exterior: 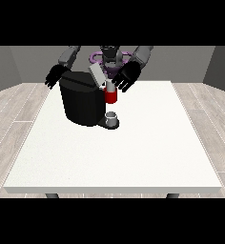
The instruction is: Insert the coffee pod into the coffee machine and close the lid
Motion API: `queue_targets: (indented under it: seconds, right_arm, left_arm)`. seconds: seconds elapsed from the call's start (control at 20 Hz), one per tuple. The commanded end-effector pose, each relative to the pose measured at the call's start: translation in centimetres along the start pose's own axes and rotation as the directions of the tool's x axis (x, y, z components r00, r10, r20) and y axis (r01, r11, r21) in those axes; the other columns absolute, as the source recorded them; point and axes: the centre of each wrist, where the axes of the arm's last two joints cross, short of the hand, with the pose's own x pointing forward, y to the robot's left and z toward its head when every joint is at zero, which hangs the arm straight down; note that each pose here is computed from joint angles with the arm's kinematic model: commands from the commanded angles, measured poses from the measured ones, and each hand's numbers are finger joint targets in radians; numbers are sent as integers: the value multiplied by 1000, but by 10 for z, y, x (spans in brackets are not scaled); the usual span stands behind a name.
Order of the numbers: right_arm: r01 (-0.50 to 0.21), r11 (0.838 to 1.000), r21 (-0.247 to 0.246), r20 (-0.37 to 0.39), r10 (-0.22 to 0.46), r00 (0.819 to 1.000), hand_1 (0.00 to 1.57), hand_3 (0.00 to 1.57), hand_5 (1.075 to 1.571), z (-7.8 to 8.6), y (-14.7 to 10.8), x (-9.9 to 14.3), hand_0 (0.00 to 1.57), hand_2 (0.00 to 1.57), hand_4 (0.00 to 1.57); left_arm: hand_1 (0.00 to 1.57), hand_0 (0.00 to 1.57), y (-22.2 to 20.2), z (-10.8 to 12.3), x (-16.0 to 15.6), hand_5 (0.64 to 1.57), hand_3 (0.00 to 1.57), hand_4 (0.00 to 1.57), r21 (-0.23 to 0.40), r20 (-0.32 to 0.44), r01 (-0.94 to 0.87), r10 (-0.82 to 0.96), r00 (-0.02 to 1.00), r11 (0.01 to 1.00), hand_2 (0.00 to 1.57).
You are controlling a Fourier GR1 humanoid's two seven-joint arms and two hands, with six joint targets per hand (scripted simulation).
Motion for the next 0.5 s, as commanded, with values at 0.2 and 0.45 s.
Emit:
queue_targets:
  seconds: [0.2, 0.45]
  right_arm:
    - [0, 1000, -28, 1, 0, 1000, 0, 0, 1571, -15, -3, 10, 0, 0, 438]
    - [10, 1000, -4, 41, -10, 999, 0, 0, 1571, -14, 3, 16, 0, 0, 458]
  left_arm:
    - [1105, 1105, -2, -2, 9, 1571, 980, 413, -36, 28, 63, -62, 998, 997, 1151]
    - [1058, 1058, 16, 1, 2, 1571, 961, 367, 36, 38, 75, -76, 996, 997, 1125]
